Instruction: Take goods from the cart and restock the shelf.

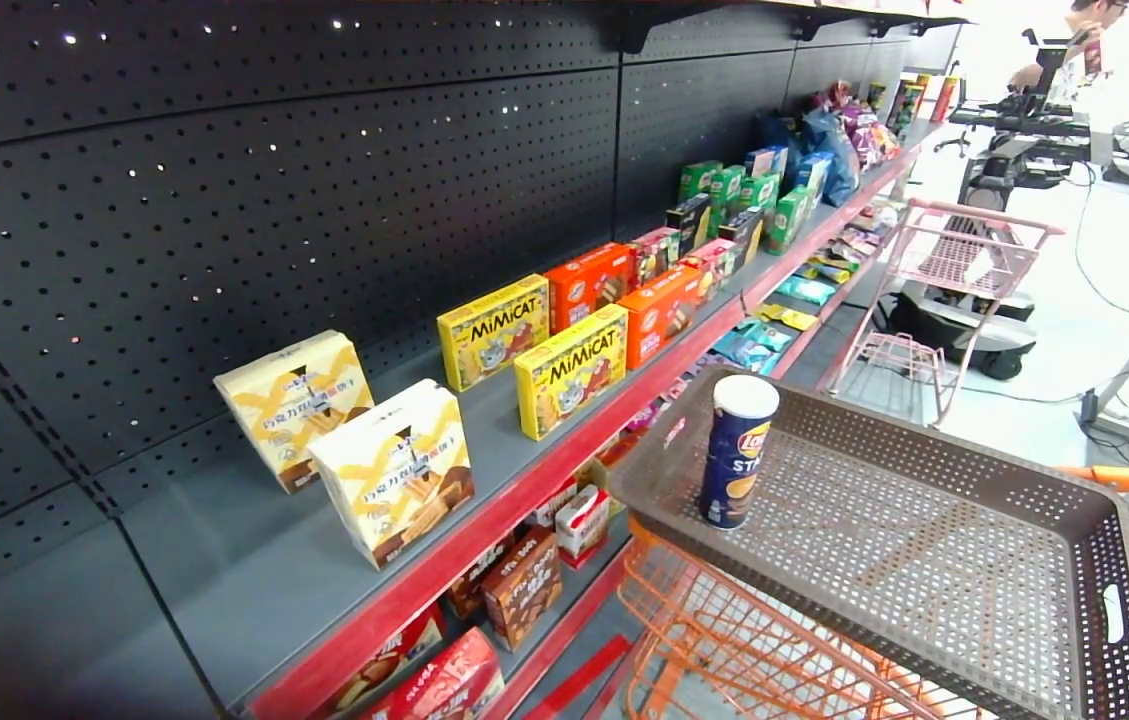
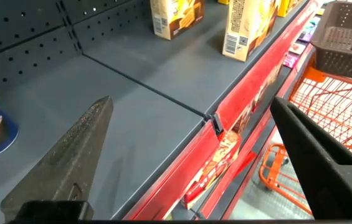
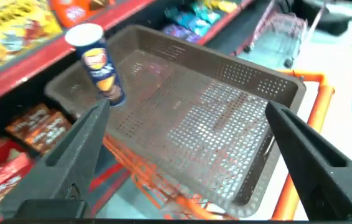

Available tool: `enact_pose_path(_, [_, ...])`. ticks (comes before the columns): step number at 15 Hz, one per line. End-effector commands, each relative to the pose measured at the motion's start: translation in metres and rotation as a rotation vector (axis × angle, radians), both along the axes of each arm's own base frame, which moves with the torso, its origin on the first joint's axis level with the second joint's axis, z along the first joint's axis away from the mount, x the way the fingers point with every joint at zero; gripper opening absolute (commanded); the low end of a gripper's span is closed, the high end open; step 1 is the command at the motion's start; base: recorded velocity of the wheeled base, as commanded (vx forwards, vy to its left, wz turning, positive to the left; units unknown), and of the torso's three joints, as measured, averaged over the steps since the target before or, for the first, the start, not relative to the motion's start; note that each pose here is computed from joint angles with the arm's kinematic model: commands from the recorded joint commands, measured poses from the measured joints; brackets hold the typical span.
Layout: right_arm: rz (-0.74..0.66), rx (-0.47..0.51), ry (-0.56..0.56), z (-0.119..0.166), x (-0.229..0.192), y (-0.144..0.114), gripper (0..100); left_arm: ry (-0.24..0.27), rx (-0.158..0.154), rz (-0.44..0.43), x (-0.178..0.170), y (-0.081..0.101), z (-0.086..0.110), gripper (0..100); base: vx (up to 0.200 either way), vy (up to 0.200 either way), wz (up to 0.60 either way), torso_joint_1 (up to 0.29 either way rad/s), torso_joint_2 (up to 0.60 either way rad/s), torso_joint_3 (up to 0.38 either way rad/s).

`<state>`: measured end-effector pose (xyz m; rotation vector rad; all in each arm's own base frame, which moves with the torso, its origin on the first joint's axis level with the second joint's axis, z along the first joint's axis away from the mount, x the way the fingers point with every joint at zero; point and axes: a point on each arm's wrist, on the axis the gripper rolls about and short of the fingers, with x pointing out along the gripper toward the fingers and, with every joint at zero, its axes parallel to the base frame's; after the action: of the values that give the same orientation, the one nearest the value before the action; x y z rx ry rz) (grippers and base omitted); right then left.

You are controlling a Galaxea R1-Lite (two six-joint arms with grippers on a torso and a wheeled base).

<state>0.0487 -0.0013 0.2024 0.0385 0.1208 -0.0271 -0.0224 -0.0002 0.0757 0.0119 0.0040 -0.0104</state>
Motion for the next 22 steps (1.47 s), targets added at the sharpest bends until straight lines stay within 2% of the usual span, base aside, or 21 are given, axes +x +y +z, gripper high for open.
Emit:
enact_pose_path(1, [-0.048,-0.012,0.156,-0.006,0.070,-0.008,100,0.001,0.000,0.000,0.000,0.000,0.000,100,0.000,0.000,0.00,0.000,0.00,0.000])
enact_pose_path(4, [-0.010,-0.042,0.135,-0.012,0.125,-0.009,100,0.001,0.000,0.000,0.000,0.000,0.000,100,0.000,0.000,0.00,0.000,0.00,0.000])
enact_pose_path(6, [0.087,-0.054,0.041,-0.020,0.172,-0.005,100,0.001,0.000,0.000,0.000,0.000,0.000,100,0.000,0.000,0.00,0.000,0.00,0.000])
enact_pose_path(10, [0.312,-0.141,-0.133,-0.037,0.212,0.000,100,0.001,0.000,0.000,0.000,0.000,0.000,100,0.000,0.000,0.00,0.000,0.00,0.000])
enact_pose_path(15, [0.440,-0.128,-0.095,-0.074,0.237,0.027,100,0.001,0.000,0.000,0.000,0.000,0.000,100,0.000,0.000,0.00,0.000,0.00,0.000])
enact_pose_path(20, [0.458,-0.131,-0.124,-0.084,0.271,0.035,100,0.001,0.000,0.000,0.000,0.000,0.000,100,0.000,0.000,0.00,0.000,0.00,0.000])
enact_pose_path(22, [0.492,-0.126,-0.119,-0.091,0.281,0.046,100,0.001,0.000,0.000,0.000,0.000,0.000,100,0.000,0.000,0.00,0.000,0.00,0.000])
